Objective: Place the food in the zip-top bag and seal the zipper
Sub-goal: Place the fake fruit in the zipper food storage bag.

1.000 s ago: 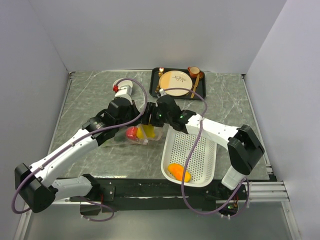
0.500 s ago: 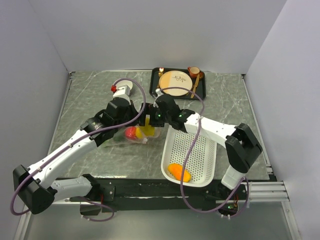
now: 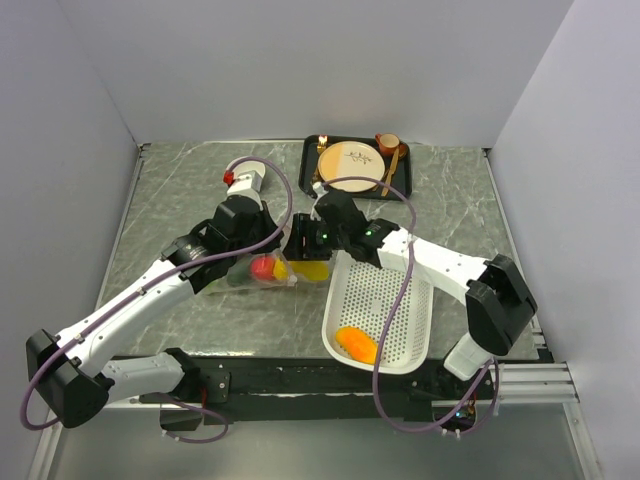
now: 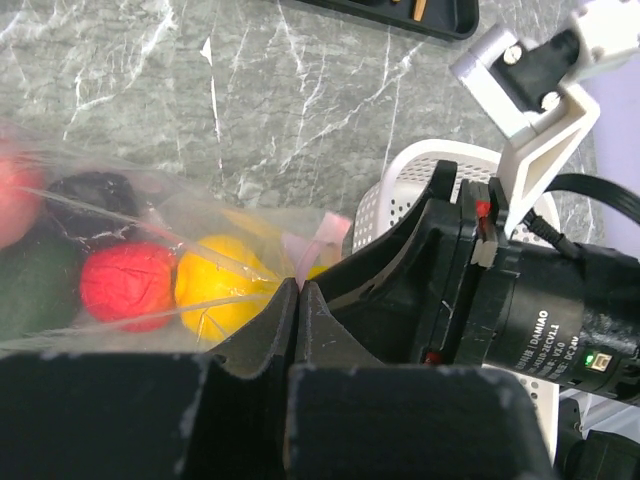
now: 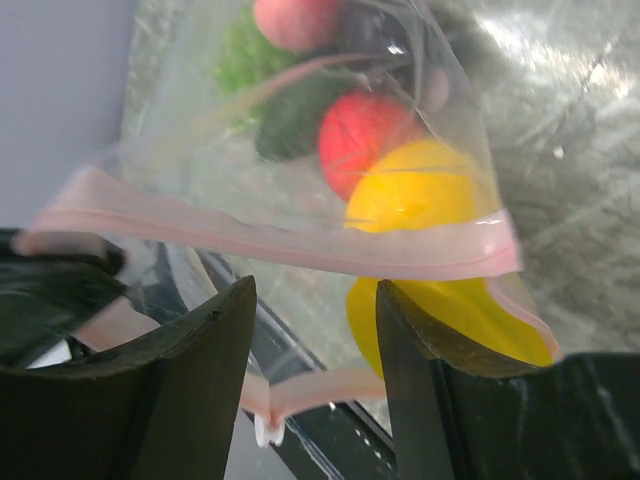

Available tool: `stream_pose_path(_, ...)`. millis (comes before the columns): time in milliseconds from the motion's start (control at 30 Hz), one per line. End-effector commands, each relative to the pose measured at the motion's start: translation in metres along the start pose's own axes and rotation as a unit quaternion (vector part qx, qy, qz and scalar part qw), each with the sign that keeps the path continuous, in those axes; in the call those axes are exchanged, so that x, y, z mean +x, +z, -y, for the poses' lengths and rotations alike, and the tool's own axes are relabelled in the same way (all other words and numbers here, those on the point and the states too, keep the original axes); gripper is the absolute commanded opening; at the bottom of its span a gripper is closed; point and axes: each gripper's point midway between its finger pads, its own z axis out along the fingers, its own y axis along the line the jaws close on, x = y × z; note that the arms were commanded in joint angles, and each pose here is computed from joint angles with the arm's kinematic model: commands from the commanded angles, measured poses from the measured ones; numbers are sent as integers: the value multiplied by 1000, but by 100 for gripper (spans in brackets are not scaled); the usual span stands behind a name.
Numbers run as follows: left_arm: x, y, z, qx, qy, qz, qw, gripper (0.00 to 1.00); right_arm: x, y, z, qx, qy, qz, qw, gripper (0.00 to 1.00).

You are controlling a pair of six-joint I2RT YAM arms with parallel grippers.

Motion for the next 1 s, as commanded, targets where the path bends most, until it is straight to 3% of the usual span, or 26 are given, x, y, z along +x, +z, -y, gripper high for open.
stream_pose_path(0,-29,-10,19,29,-11,43,999,1,-3,-24,4,29,-18,21,999,61)
stream_pose_path(267,-31,-8,19,28,-9,43,999,1,-33,-71,13,83,-30,121,989,77)
stream_pose_path(567,-32,-9,18,23,-8,46,999,1,3,-78,53,177,-15,42,983,81)
stream_pose_path(733,-35,-10,18,22,-9,50,998,1,30,-66,58,154,16,8,988,81)
stream_pose_path(967,-36,-13,20,27,-9,52,998,1,30,-41,50,120,45,3,992,82)
